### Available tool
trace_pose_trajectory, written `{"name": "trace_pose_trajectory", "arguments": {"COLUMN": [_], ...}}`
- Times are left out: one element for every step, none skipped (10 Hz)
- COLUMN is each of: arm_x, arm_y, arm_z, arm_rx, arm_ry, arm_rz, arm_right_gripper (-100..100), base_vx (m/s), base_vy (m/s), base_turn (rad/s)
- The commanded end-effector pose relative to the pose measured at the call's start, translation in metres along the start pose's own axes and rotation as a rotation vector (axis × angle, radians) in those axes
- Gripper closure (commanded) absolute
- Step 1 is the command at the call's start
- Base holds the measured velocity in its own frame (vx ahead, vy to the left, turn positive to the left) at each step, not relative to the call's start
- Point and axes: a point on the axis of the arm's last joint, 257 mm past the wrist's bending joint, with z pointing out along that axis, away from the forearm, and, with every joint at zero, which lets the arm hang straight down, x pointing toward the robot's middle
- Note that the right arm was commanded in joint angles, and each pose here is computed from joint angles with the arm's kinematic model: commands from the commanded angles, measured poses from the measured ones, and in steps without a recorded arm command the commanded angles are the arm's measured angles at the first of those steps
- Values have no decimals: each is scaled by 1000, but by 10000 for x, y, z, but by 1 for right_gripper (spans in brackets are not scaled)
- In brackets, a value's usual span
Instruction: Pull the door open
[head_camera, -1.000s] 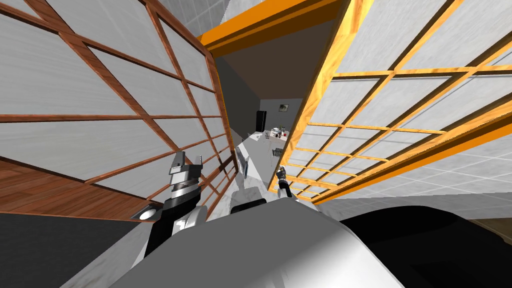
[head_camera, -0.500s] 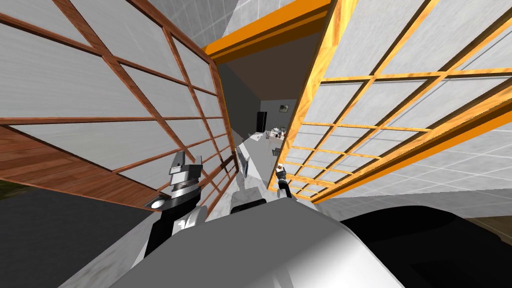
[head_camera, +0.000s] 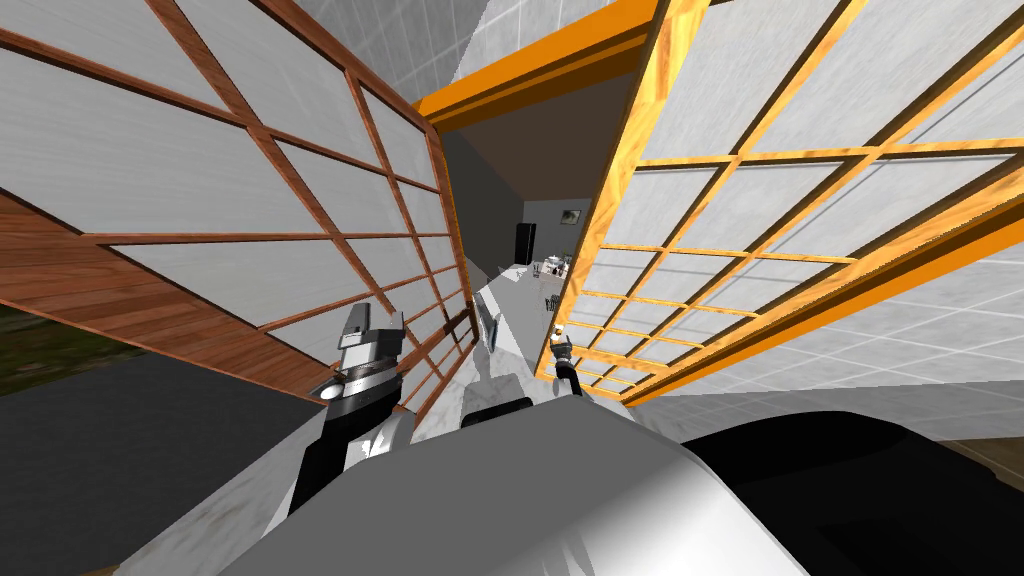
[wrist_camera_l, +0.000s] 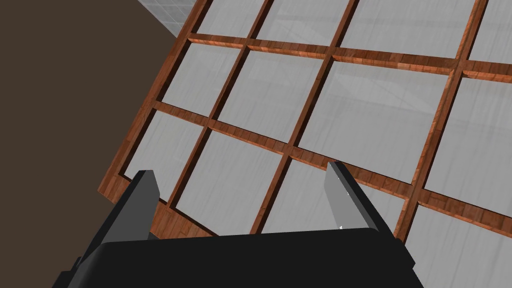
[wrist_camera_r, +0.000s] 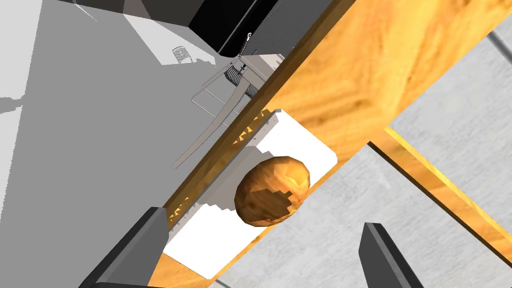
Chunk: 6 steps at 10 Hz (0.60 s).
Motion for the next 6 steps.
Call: {"name": "trace_pose_trajectory", "arguments": {"arm_x": [13,25,25,36,36,46], "arm_y": [-12,-22,-22,-32,-32,-42], "arm_z": [-17,-32,-32,-47,-47,-63], "arm_rx": [-6,-11,-11,-16,-16,-21], "arm_ry": [-1,-1,-1,-2,-2,-2], "arm_rz": [67,108,126,176,183,238], "arm_right_gripper": [-100,-100,-100,-100,-100,-100], "base_vx": [-49,-76,-59,-62,-51,-49], "base_vy": [-7,-20,-16,-13,-6,-2], "base_turn": [42,72,29,45,29,45]}}
